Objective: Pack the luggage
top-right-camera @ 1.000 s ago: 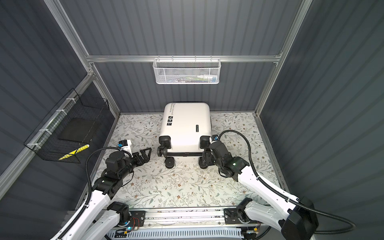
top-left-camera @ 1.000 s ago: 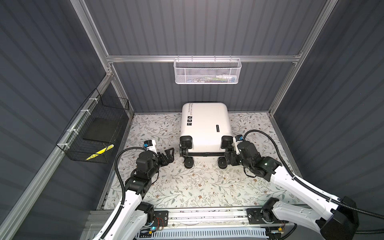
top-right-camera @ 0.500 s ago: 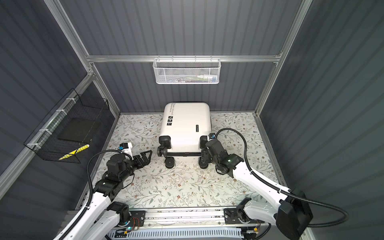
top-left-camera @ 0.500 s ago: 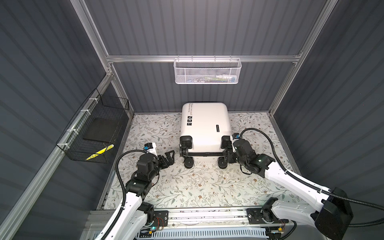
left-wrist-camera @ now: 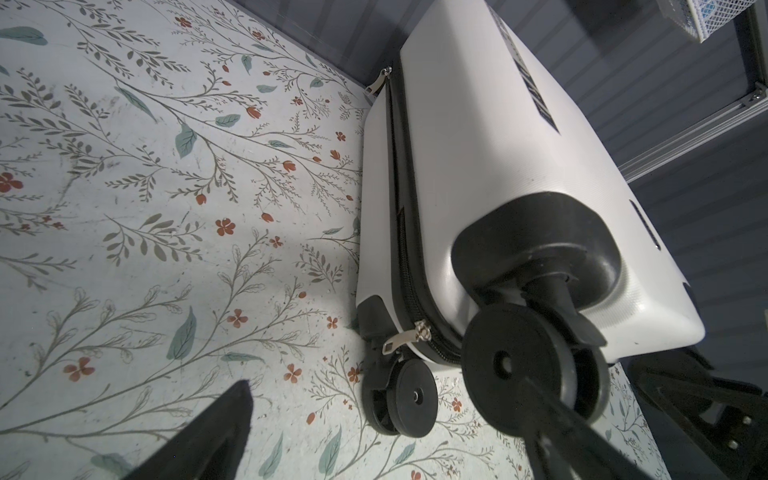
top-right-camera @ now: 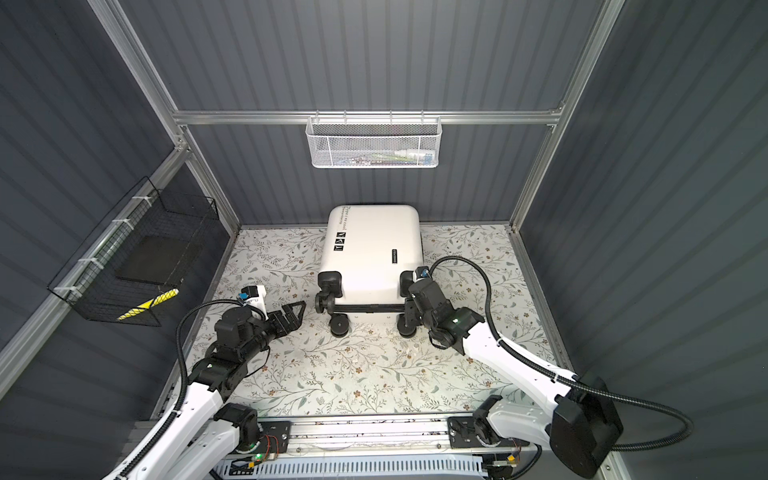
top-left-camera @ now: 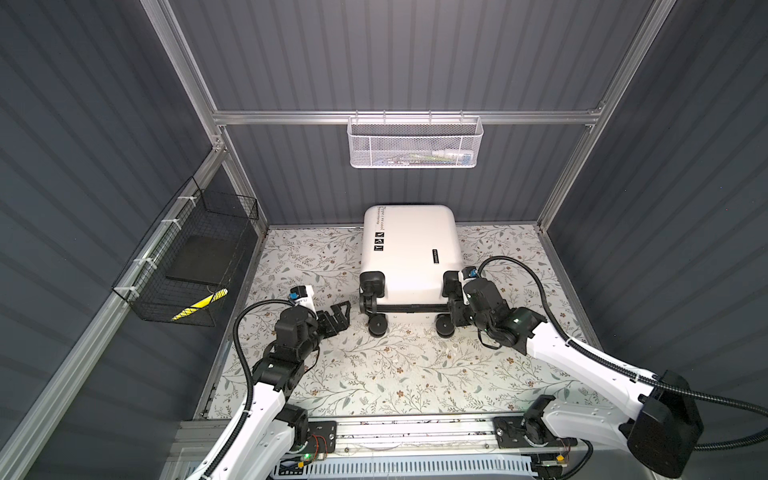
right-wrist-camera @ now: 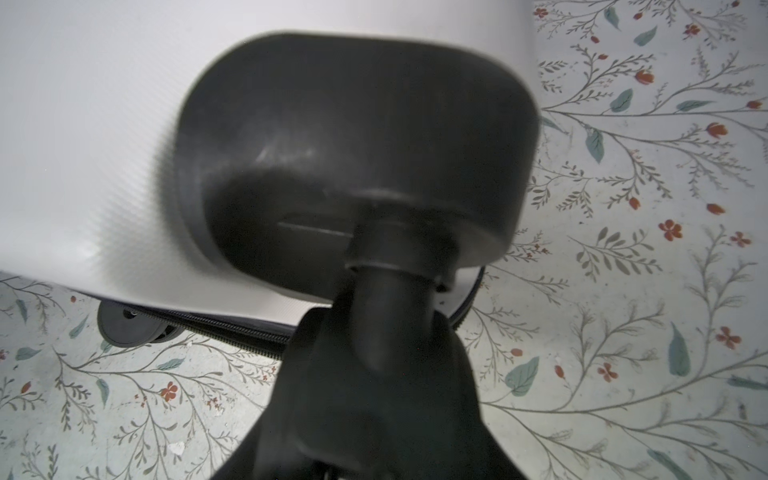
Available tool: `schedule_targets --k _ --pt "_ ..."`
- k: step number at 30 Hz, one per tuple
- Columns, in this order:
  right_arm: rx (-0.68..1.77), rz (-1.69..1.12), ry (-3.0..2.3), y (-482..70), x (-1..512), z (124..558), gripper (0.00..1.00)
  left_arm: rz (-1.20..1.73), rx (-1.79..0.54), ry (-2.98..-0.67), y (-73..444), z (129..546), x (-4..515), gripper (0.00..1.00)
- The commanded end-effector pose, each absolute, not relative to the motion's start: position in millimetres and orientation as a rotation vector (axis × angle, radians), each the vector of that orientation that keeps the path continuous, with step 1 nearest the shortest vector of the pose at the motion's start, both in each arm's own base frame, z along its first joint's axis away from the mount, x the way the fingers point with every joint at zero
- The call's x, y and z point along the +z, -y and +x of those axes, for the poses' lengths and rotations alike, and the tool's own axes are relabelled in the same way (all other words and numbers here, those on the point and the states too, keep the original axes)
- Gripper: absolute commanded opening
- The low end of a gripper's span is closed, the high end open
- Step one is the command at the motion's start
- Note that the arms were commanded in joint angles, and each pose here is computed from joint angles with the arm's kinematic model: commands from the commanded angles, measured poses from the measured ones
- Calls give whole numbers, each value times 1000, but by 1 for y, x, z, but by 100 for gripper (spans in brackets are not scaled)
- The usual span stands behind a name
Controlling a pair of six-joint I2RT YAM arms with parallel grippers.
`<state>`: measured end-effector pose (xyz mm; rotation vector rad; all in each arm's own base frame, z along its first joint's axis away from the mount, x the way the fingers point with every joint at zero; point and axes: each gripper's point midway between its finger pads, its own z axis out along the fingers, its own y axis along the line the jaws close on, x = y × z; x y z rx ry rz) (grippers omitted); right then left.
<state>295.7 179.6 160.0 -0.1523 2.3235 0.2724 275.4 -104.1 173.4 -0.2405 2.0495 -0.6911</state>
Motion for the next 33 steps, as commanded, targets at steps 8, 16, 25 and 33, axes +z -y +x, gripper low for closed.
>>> schedule_targets --k 8,16,25,33 --pt "306 -203 -2216 -183 217 300 30 -277 -640 -2142 99 277 148 100" --pt "331 -207 -2233 -186 212 296 29 -174 -694 -2145 113 274 132 98" --pt "330 -190 -2253 -184 204 295 29 -44 -729 -2116 137 271 114 89" --pt "330 -179 -2277 -183 198 291 29 67 -754 -2094 153 274 104 81"
